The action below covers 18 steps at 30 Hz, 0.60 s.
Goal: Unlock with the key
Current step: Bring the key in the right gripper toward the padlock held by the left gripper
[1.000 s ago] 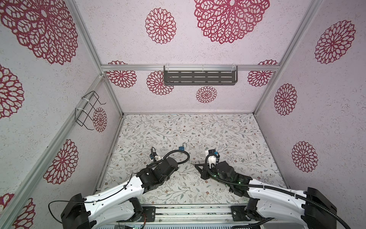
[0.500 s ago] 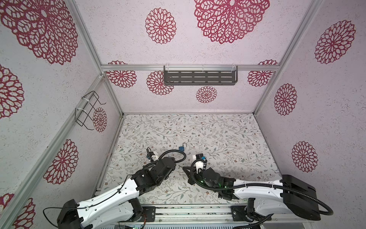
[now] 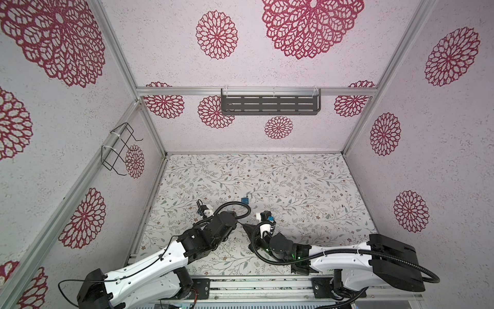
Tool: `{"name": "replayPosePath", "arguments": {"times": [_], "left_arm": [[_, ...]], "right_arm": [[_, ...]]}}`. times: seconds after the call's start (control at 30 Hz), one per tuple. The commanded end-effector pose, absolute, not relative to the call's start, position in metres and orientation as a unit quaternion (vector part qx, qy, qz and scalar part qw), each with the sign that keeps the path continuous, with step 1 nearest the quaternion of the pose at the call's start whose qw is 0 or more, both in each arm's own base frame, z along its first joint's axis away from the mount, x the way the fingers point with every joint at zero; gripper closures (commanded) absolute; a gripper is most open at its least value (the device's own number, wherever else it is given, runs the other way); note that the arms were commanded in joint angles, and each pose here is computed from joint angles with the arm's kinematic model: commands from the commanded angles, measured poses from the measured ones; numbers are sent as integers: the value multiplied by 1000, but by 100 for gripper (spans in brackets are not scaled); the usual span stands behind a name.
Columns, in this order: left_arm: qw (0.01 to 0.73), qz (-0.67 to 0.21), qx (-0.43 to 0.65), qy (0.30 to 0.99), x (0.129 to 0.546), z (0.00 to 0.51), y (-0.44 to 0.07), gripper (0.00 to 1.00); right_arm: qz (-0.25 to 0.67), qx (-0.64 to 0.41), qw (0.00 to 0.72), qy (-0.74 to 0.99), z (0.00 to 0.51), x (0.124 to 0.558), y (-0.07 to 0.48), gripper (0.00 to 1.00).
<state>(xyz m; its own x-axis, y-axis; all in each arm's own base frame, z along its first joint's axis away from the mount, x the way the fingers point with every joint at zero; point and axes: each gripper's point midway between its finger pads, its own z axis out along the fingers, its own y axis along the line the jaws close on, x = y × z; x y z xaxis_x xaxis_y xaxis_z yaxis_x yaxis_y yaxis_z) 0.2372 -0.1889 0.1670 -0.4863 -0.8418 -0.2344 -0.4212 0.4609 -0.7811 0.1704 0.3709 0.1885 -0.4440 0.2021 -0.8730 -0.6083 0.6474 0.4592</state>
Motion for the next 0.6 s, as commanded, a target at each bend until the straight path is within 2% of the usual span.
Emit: {"name": "replayPosePath", "arguments": {"times": [0.0, 0.57], "left_arm": [[320, -352, -415, 776, 245, 178, -190, 92], [306, -368, -424, 769, 247, 176, -198, 93]], "right_arm": [[403, -116, 550, 722, 216, 177, 371, 100], [395, -111, 559, 720, 207, 182, 377, 100]]}}
